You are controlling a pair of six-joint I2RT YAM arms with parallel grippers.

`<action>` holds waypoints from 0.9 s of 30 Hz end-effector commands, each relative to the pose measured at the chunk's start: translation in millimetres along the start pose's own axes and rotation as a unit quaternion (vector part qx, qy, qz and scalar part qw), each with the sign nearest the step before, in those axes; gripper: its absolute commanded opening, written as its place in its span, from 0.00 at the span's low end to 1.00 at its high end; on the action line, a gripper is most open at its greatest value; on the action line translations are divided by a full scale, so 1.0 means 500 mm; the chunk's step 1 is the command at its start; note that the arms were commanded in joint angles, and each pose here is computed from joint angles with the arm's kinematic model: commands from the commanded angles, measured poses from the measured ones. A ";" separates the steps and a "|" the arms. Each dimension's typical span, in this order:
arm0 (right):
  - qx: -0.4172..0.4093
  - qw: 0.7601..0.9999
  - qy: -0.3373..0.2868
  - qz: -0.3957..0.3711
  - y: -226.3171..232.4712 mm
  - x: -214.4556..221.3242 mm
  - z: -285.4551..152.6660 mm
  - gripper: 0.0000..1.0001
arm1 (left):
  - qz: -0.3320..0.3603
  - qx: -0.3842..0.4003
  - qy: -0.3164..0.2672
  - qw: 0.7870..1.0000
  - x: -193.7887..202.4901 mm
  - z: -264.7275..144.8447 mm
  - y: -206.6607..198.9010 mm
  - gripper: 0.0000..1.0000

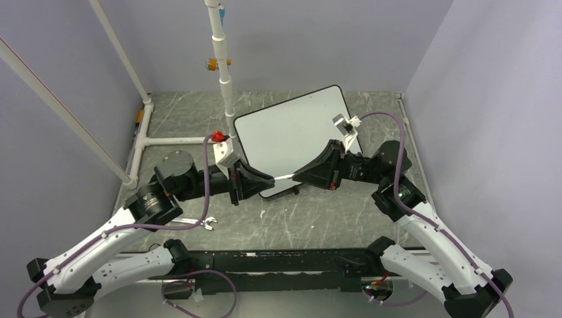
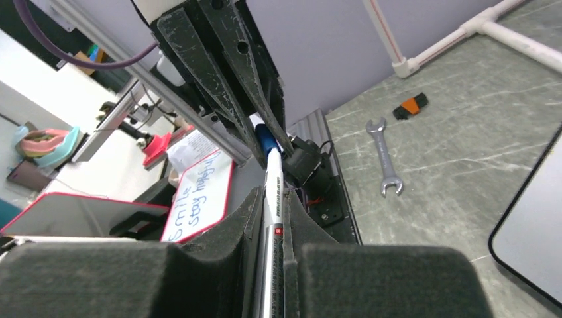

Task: Write a sentence on the whiteboard
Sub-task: Open the whiteboard marker at the center of the board, then place the pen cap at the center of the board.

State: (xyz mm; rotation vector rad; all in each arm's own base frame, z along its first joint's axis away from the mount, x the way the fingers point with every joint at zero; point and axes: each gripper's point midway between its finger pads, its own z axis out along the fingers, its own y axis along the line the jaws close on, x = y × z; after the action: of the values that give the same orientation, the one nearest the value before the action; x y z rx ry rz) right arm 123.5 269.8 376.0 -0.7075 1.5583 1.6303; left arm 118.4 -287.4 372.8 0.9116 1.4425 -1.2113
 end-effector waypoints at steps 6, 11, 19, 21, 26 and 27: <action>0.020 0.999 -0.041 -0.019 -0.016 -0.040 -0.056 0.00 | -0.005 -0.068 0.017 0.998 0.049 -0.054 0.039 0.00; 0.035 0.998 -0.049 -0.020 -0.025 -0.043 -0.069 0.00 | -0.015 -0.111 0.019 0.994 0.074 -0.075 0.067 0.00; 0.137 0.989 -0.062 0.009 -0.103 -0.030 -0.086 0.00 | -0.093 -0.276 0.049 0.955 0.186 -0.127 0.182 0.00; 0.163 0.984 -0.062 0.019 -0.129 -0.021 -0.091 0.00 | -0.115 -0.330 0.057 0.935 0.225 -0.147 0.218 0.00; 0.225 0.972 -0.063 0.025 -0.175 -0.006 -0.111 0.00 | -0.159 -0.432 0.078 0.884 0.322 -0.195 0.276 0.00; 0.233 0.970 -0.062 0.023 -0.179 -0.004 -0.114 0.00 | -0.167 -0.445 0.081 0.876 0.340 -0.203 0.283 0.00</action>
State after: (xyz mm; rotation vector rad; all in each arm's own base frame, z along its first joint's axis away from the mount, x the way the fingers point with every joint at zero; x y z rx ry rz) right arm 179.3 220.8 334.0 -0.3696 1.7460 1.3623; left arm 180.6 -194.2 202.5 0.3508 2.0103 -0.6929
